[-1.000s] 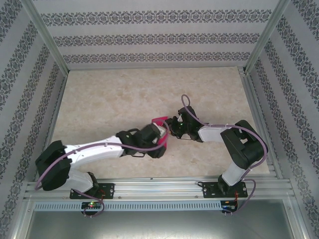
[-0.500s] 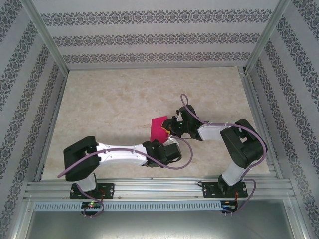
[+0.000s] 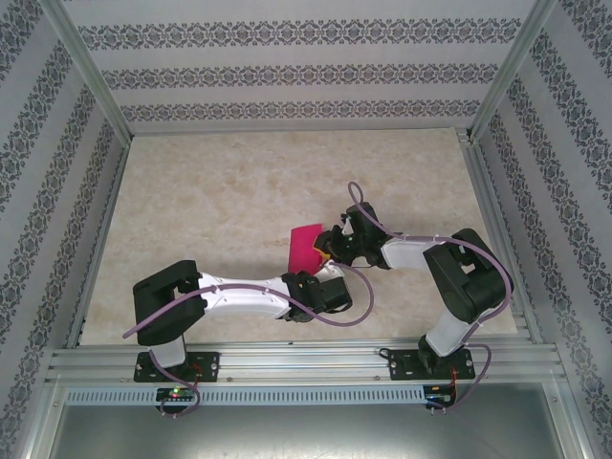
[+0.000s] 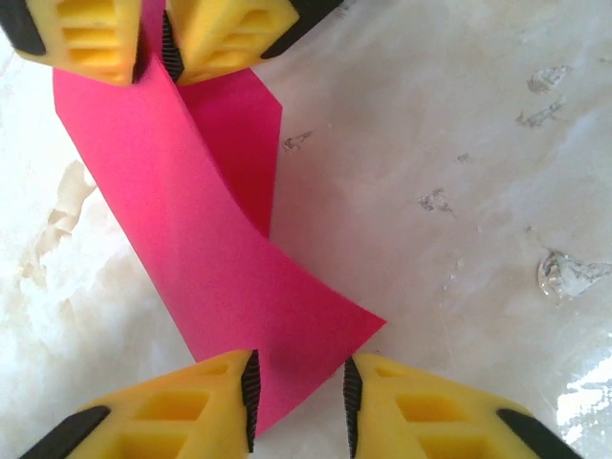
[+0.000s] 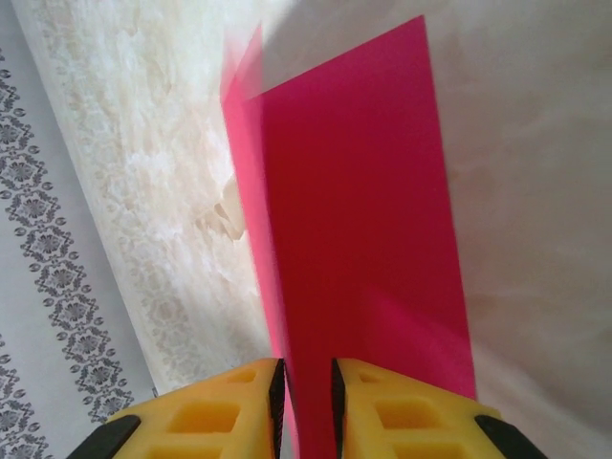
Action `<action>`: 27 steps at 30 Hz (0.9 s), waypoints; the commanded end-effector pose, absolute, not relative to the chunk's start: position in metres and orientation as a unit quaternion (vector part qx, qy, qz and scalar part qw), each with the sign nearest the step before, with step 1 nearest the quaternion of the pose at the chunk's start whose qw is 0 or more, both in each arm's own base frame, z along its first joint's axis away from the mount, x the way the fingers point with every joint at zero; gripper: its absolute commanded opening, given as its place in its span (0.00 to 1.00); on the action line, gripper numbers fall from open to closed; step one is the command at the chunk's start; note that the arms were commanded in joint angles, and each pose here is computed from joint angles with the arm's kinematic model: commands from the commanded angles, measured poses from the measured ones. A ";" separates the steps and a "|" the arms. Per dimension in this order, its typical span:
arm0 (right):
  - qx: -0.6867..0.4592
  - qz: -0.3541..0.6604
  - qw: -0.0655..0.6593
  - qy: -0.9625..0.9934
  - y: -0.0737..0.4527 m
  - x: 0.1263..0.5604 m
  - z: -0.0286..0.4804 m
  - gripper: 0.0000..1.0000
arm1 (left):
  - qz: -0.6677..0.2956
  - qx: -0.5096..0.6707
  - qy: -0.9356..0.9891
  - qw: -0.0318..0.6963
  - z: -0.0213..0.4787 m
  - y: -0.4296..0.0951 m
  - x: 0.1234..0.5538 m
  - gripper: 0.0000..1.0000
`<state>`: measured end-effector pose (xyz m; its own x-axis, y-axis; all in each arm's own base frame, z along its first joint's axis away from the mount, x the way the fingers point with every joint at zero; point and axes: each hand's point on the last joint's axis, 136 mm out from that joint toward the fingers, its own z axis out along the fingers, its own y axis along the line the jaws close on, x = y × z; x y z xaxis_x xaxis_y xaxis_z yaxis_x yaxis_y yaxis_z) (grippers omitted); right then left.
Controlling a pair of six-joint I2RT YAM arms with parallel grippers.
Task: Fold a paper plane with a square sheet of paper (pick it up from the middle)
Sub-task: Third fold the triangle at the center of the table.
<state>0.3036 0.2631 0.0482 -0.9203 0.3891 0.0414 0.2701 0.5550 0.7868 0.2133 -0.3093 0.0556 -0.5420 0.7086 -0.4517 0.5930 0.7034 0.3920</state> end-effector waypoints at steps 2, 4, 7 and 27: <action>0.176 0.430 0.080 0.882 0.258 0.305 0.055 0.22 | 0.085 0.365 0.868 0.325 0.074 -0.309 0.214 0.19; 0.175 0.429 0.079 0.883 0.257 0.305 0.055 0.23 | 0.073 0.362 0.870 0.328 0.078 -0.310 0.213 0.14; 0.174 0.428 0.080 0.883 0.254 0.304 0.055 0.25 | 0.054 0.362 0.873 0.321 0.081 -0.311 0.213 0.10; 0.075 0.418 0.123 0.897 0.258 0.305 0.102 0.20 | -0.276 0.246 0.911 0.184 0.086 -0.292 0.220 0.02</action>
